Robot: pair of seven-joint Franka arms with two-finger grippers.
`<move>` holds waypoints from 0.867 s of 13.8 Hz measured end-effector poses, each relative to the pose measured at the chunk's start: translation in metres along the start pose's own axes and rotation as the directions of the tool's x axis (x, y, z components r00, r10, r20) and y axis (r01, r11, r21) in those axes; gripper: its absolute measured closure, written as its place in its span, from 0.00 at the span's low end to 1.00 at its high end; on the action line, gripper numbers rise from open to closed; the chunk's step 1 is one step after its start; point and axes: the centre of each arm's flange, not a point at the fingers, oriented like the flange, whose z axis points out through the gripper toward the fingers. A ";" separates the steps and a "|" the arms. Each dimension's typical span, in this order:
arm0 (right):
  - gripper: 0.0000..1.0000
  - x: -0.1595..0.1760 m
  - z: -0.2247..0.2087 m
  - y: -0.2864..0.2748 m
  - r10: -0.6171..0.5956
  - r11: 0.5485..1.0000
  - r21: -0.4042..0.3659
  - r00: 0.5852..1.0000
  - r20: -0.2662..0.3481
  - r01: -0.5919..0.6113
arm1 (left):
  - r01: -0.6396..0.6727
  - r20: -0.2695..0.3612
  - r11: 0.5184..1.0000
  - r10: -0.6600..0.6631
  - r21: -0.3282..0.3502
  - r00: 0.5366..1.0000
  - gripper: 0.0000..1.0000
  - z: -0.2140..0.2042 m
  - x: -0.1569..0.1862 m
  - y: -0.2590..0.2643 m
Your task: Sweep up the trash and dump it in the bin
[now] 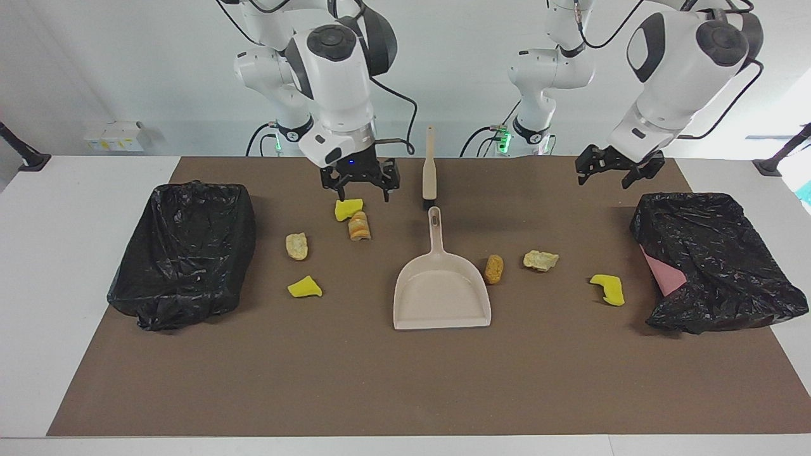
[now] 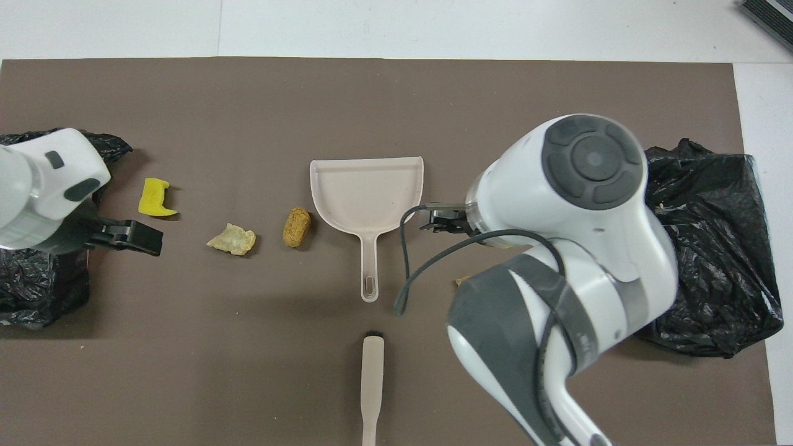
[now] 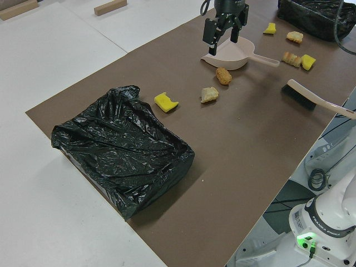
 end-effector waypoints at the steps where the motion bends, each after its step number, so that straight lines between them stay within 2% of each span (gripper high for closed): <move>1: 0.00 -0.003 0.013 -0.016 0.004 1.000 0.007 1.000 -0.001 -0.004 | -0.023 -0.010 1.000 0.023 0.003 1.000 0.00 0.014 -0.005 0.013; 5: 0.00 -0.014 0.060 -0.062 -0.029 0.999 0.022 1.000 0.010 0.029 | -0.105 -0.015 0.994 0.105 0.013 0.994 0.00 0.071 -0.036 0.053; 12: 0.00 -0.023 0.146 -0.110 -0.089 0.995 0.044 0.996 0.025 0.088 | -0.279 -0.028 0.960 0.281 0.035 0.959 0.00 0.163 -0.105 0.121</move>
